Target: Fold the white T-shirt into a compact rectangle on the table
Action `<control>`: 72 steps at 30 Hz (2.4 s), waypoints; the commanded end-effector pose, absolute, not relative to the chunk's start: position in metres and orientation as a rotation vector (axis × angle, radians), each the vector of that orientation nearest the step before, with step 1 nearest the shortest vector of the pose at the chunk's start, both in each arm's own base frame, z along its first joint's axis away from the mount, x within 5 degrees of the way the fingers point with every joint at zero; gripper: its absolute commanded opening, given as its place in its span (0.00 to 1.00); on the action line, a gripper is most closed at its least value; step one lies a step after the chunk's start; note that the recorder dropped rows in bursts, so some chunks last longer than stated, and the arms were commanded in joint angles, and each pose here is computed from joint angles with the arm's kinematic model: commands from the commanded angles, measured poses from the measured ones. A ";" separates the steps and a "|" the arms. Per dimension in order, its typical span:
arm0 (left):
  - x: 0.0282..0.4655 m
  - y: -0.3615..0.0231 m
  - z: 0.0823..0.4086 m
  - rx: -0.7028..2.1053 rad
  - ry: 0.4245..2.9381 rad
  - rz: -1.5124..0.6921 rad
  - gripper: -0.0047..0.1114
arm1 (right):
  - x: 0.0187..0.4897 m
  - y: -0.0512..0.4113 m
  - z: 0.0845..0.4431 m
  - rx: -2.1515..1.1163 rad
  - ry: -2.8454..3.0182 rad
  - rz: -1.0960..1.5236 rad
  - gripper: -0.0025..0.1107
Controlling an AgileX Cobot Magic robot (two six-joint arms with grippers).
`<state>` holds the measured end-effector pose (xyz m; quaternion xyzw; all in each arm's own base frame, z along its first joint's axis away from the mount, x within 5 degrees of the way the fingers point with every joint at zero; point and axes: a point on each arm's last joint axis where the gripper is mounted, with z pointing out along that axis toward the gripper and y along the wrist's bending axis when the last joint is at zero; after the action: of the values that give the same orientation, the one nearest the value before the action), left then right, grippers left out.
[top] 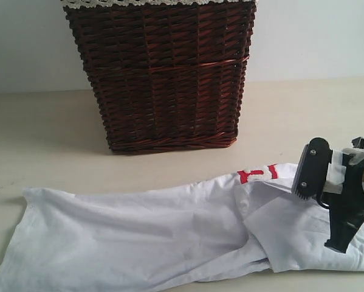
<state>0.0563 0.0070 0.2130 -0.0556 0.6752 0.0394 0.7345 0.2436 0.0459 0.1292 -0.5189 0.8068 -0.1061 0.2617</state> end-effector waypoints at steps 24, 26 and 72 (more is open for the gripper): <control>0.056 0.007 0.213 -0.122 1.477 0.082 0.04 | 0.315 0.055 0.175 -0.677 2.124 -0.149 0.02; 0.056 0.007 0.213 -0.122 1.477 0.082 0.04 | 0.318 0.045 0.188 -0.652 2.093 -0.183 0.02; 0.056 0.007 0.213 -0.122 1.477 0.082 0.04 | 0.264 -0.057 0.127 -0.375 2.672 -0.003 0.95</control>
<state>0.0563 0.0070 0.2130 -0.0556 0.6752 0.0394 0.7345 0.2606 -0.0513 0.1269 -0.1376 0.9685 0.0239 0.2063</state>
